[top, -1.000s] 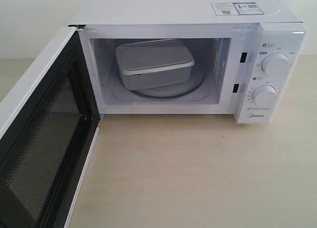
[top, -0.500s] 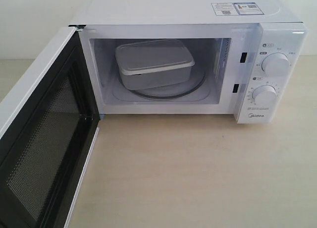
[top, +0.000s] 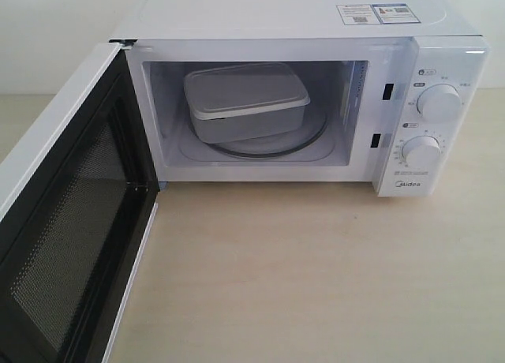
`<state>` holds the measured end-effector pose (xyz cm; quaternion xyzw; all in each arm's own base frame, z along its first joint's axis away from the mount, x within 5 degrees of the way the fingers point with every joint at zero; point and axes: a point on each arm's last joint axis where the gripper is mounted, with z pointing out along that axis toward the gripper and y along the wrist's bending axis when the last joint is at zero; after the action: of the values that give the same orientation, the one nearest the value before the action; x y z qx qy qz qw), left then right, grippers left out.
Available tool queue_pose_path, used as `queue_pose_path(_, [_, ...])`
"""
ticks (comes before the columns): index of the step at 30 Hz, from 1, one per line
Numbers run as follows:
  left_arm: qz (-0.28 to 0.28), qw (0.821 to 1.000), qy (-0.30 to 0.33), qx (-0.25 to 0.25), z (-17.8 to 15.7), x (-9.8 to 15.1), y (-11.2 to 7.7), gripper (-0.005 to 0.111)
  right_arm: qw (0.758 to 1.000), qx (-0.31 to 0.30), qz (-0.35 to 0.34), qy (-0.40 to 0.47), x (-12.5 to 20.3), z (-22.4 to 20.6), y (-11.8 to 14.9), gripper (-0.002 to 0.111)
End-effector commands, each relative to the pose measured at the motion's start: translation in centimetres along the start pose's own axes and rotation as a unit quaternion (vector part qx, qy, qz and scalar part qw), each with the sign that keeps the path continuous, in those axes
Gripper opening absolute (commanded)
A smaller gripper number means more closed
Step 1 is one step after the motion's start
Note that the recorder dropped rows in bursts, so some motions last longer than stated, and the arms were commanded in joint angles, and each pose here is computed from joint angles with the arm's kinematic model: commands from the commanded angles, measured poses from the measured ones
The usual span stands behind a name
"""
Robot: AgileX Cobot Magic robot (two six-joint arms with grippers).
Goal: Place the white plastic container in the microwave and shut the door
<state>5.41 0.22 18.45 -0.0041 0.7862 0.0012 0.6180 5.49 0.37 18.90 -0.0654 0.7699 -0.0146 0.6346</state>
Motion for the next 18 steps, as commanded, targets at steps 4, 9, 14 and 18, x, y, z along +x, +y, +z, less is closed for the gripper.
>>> queue_pose_path(4, [-0.004,1.0,-0.007,0.0,0.0,-0.05,-0.01,0.004,0.997,-0.002,0.071,0.019,0.47,0.0,0.08,0.0])
queue_pose_path(9, [-0.004,1.0,-0.007,0.0,0.0,-0.05,-0.01,0.004,0.997,-0.002,0.077,0.019,0.49,-0.01,0.08,0.0])
queue_pose_path(14, [-0.004,1.0,-0.007,0.0,0.0,-0.05,-0.01,0.004,0.997,-0.002,0.077,0.019,0.49,-0.01,0.08,0.0])
queue_pose_path(18, [-0.004,1.0,-0.007,0.0,0.0,-0.05,-0.01,0.004,0.997,-0.002,0.079,0.02,0.49,-0.01,0.08,0.0])
